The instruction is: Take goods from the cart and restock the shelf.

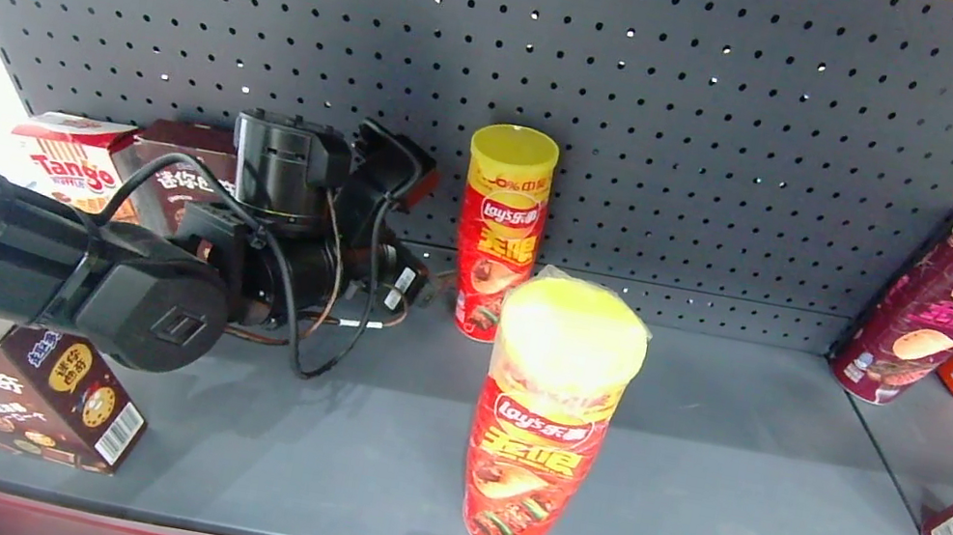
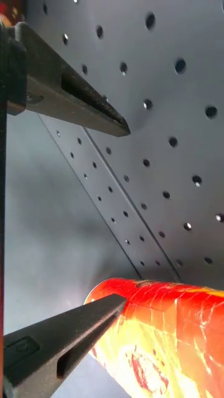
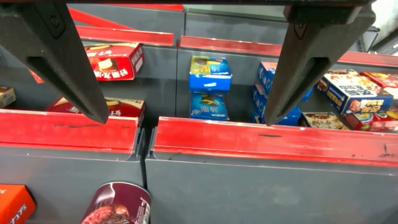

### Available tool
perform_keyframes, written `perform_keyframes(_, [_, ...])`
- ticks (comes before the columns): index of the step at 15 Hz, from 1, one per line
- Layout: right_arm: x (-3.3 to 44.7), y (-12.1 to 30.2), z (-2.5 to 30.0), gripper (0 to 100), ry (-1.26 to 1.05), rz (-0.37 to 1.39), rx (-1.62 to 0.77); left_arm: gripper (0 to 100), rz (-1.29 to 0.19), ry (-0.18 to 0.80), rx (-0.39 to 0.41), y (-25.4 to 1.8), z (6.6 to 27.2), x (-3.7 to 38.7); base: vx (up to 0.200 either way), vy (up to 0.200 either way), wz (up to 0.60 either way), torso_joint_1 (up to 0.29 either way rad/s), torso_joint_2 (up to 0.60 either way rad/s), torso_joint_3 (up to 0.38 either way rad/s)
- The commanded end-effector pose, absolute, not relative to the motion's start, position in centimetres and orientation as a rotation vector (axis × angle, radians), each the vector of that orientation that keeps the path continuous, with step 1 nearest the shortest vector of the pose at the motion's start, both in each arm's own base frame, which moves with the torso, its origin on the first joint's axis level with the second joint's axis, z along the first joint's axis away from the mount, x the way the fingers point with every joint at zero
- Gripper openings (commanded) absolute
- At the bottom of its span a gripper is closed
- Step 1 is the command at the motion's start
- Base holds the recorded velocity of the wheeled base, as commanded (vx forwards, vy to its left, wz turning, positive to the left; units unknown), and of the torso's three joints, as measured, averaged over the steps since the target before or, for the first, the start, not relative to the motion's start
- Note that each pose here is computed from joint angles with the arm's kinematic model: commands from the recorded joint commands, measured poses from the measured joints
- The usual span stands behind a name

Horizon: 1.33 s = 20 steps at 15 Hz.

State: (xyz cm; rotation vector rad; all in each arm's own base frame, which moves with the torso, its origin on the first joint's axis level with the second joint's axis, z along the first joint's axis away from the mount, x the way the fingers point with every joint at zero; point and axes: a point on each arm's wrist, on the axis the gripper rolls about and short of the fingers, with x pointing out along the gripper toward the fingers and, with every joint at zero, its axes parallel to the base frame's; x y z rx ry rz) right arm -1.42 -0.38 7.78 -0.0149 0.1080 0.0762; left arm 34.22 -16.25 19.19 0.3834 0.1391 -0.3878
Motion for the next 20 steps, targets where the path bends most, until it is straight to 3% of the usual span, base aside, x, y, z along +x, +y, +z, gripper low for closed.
perform_keyframes(1, [-1.4,-0.4,7.8,100,0.11,0.077,-0.015,100,-0.401,0.134,0.384,-16.9,19.2,34.2,0.0,0.0,0.0,0.0,0.0,0.0])
perform_keyframes(17, [-1.4,-0.4,7.8,100,0.11,0.077,-0.015,100,-0.429,0.118,0.383,-18.0,19.3,34.0,0.0,0.0,0.0,0.0,0.0,0.0])
perform_keyframes(20, [-1.4,-0.4,7.8,100,0.11,0.077,-0.015,100,-0.419,0.085,0.375,-17.5,20.8,33.4,0.0,0.0,0.0,0.0,0.0,0.0])
